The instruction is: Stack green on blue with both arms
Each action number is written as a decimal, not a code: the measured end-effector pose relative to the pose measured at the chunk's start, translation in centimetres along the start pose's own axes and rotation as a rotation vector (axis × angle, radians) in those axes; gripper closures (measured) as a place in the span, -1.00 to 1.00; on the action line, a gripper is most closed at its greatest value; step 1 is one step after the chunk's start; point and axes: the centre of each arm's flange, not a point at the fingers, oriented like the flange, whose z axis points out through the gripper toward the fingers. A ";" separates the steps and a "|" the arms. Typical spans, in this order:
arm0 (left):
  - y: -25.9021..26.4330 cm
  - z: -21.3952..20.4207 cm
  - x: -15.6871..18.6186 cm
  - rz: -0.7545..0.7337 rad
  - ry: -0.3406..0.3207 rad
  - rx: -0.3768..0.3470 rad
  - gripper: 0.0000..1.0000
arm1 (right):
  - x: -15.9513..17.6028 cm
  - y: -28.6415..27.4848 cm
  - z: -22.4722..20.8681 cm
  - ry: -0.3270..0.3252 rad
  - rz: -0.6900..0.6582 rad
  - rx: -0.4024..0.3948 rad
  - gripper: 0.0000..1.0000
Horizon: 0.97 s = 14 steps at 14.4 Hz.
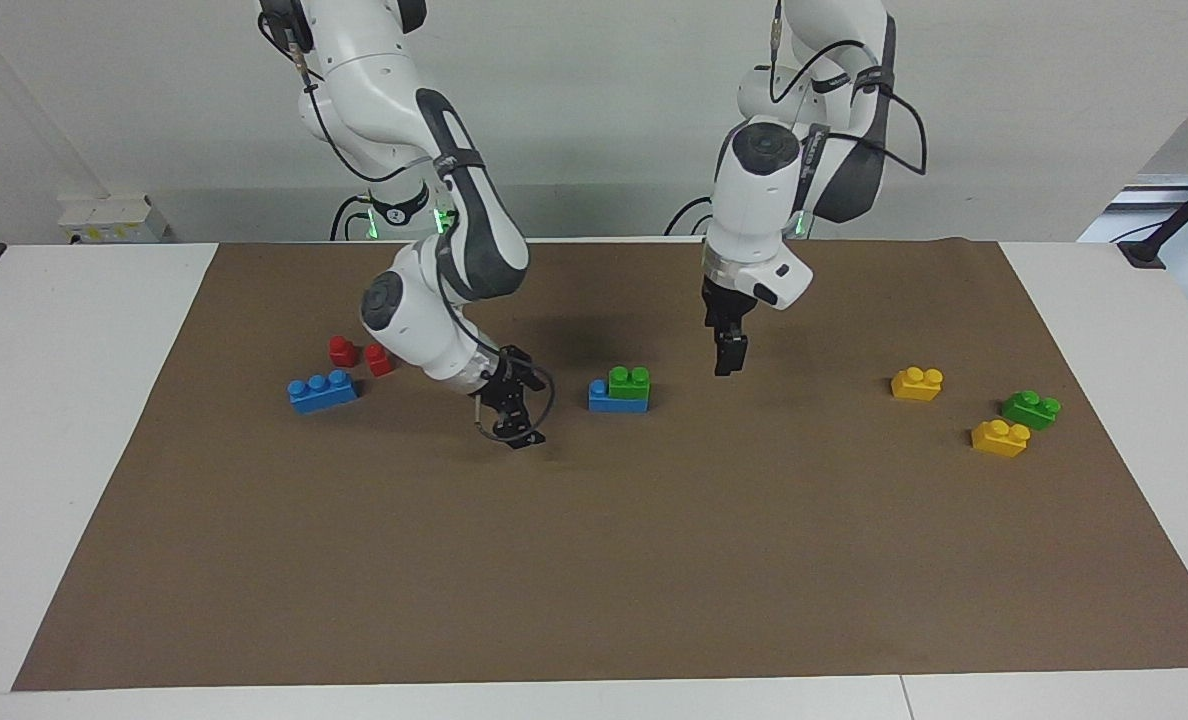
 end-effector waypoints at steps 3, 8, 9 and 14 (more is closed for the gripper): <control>0.8 -3.9 5.6 0.091 -0.004 -0.017 -1.00 | 4.1 0.0 -7.2 0.063 -0.290 -0.049 -1.00; 1.1 -8.4 17.6 0.330 -0.003 -0.011 -1.00 | 8.5 1.3 -20.9 0.154 -0.732 -0.205 -1.00; 1.0 -9.1 19.3 0.405 -0.002 -0.004 -1.00 | 8.6 1.4 -23.2 0.172 -0.825 -0.237 -1.00; 0.7 -11.5 27.0 0.888 -0.001 0.009 -1.00 | 6.4 2.9 -32.1 0.323 -1.248 -0.323 -1.00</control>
